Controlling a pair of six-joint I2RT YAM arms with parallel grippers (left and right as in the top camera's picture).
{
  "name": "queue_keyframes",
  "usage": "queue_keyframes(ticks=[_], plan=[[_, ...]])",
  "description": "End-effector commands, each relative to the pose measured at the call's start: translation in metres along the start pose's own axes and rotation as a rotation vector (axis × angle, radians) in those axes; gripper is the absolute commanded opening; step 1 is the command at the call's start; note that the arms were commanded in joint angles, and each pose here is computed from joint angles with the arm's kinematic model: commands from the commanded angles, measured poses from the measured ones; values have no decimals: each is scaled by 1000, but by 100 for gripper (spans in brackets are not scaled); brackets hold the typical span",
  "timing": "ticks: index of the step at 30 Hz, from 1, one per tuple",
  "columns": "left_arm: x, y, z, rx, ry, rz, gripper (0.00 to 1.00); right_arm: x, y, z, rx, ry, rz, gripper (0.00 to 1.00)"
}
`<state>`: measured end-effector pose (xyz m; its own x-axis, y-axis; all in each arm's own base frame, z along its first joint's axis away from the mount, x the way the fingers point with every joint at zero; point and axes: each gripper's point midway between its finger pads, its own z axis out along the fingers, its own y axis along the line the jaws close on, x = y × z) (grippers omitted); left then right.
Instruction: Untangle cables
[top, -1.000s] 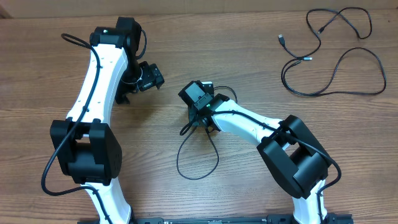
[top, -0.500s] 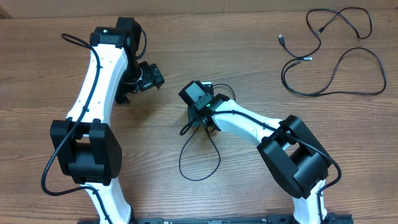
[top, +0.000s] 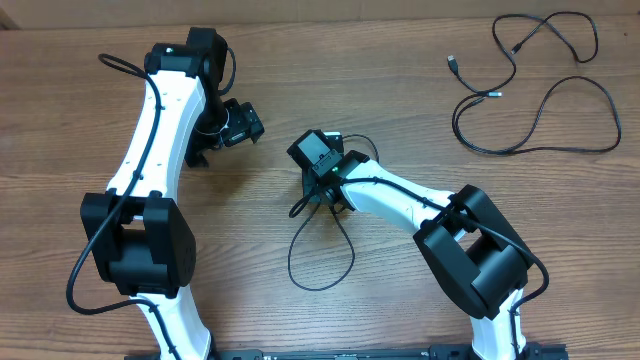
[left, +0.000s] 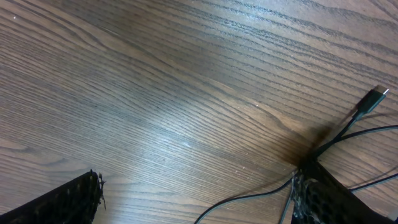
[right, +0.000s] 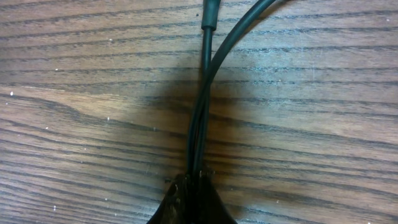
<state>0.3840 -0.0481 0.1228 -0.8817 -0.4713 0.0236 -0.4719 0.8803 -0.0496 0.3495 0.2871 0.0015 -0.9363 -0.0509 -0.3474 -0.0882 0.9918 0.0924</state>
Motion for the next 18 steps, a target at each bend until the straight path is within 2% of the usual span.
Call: queue_keyframes(ticks=[1, 18], plan=[[-5, 0, -16, 14, -51, 17, 100, 6, 1, 1, -6, 24, -5, 4], [-5, -1, -16, 15, -51, 18, 100, -26, 3, -57, -35, -108, 15, 4]])
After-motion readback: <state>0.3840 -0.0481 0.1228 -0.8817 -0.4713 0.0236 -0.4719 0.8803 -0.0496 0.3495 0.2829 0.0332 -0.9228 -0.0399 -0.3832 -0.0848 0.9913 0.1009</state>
